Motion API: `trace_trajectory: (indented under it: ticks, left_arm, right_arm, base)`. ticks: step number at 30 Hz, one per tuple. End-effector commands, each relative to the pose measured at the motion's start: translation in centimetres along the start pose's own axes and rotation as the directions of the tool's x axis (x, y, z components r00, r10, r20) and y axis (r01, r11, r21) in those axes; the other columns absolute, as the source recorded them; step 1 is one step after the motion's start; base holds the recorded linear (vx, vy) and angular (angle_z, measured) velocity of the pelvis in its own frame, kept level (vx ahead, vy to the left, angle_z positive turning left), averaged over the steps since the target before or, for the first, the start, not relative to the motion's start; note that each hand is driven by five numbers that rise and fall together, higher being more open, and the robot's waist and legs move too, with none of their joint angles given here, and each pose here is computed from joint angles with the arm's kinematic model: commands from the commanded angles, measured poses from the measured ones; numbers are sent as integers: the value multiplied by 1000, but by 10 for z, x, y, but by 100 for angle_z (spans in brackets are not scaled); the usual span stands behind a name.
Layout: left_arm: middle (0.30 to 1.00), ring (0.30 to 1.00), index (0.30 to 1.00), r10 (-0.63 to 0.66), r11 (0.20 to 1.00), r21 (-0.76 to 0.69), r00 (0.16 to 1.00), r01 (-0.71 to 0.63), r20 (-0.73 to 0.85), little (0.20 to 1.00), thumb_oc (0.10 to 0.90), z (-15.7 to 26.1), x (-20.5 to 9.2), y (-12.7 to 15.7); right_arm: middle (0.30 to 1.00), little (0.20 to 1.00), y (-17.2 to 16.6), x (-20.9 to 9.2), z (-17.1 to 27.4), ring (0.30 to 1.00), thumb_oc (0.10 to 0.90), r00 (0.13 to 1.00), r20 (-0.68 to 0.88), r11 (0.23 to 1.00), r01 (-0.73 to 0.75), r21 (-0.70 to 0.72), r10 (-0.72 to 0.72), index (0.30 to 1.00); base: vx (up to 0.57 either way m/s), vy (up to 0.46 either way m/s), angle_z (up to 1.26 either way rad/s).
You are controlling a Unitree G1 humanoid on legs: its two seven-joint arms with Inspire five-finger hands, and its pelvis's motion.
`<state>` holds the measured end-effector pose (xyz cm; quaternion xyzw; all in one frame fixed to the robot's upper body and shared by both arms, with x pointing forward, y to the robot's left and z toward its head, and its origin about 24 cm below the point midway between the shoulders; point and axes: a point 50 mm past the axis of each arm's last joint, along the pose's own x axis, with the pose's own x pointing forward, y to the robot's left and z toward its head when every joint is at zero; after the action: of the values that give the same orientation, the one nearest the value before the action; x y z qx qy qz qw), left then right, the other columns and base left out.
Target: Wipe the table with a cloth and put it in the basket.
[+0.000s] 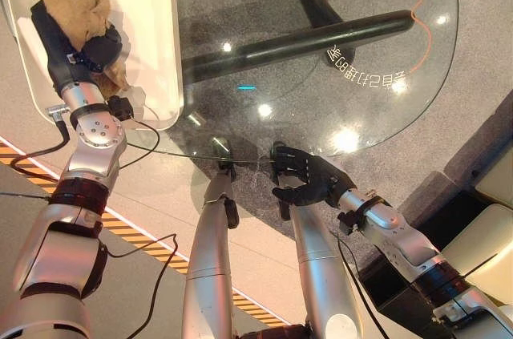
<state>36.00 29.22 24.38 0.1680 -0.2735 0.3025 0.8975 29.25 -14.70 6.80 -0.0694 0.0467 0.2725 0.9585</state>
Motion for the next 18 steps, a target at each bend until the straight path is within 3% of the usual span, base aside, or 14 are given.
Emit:
trace_trajectory:
  ticks: [1,9,10,18]
  left_arm:
    - [300,300,300,39,999,-1,992,-39,121,200,100,36,26,18]
    - [300,300,300,-36,996,77,999,33,26,200,100,24,30,13]
    - [900,900,900,-50,996,77,999,49,8,900,800,22,30,12]
    - [900,900,900,-30,997,72,1000,30,4,900,800,20,30,14]
  right_arm:
    - [900,900,15,-2,-1,900,800,998,44,997,-57,50,55,900]
    - [900,900,15,2,3,900,800,997,61,997,-59,59,55,900]
    - [900,900,15,2,4,900,800,996,63,996,-61,60,57,900]
    - [900,900,18,1,6,900,800,996,66,996,-70,59,66,900]
  base:
    - [0,0,0]
    - [0,0,0]
    - [0,0,0]
    - [0,0,0]
